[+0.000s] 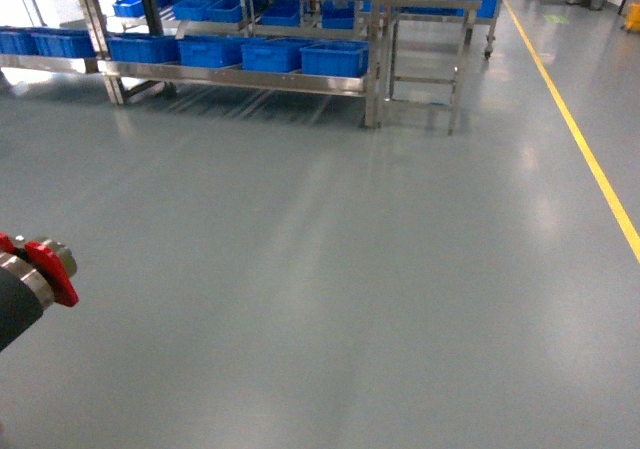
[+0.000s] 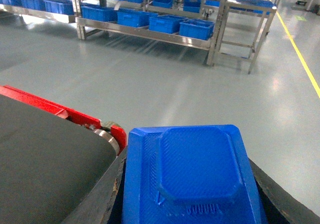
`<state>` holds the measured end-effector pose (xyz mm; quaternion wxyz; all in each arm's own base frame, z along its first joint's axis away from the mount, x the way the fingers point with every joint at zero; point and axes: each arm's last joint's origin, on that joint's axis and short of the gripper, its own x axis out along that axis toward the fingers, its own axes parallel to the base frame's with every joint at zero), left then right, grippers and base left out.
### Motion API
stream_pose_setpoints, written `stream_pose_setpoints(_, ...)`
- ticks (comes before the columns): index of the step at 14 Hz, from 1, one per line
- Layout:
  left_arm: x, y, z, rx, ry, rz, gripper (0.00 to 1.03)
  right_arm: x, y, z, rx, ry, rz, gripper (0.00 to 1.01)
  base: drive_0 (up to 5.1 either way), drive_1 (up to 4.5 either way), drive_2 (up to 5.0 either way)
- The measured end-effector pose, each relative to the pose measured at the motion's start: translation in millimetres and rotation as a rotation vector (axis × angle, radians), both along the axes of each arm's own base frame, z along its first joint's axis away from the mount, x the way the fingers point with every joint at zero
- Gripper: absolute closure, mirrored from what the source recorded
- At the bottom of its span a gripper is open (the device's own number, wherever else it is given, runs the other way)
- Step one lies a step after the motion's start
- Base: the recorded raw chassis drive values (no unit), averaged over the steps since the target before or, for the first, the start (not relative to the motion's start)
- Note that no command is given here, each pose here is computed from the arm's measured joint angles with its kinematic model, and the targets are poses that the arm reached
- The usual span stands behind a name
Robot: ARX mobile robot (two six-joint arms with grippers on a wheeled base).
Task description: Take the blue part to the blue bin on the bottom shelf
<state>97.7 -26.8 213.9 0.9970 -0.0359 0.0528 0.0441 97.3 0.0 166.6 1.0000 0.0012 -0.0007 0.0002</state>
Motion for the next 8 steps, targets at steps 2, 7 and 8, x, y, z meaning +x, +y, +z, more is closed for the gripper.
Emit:
stream_pose_setpoints(2,0.0,0.0,0.0,0.0,0.0,0.0,0.59,0.0,0.0,0.0,0.0,0.0,0.0,0.03,-1.5,-1.52,-1.5)
stream_pose_setpoints(7,0.0,0.0,0.0,0.0,0.0,0.0,0.59,0.0,0.0,0.0,0.0,0.0,0.0,0.03,-1.6,-1.59,-1.6)
stream_pose_setpoints(8,0.0,0.0,0.0,0.0,0.0,0.0,0.59,0.0,0.0,0.0,0.0,0.0,0.0,0.03,-1.6,-1.6,-1.6)
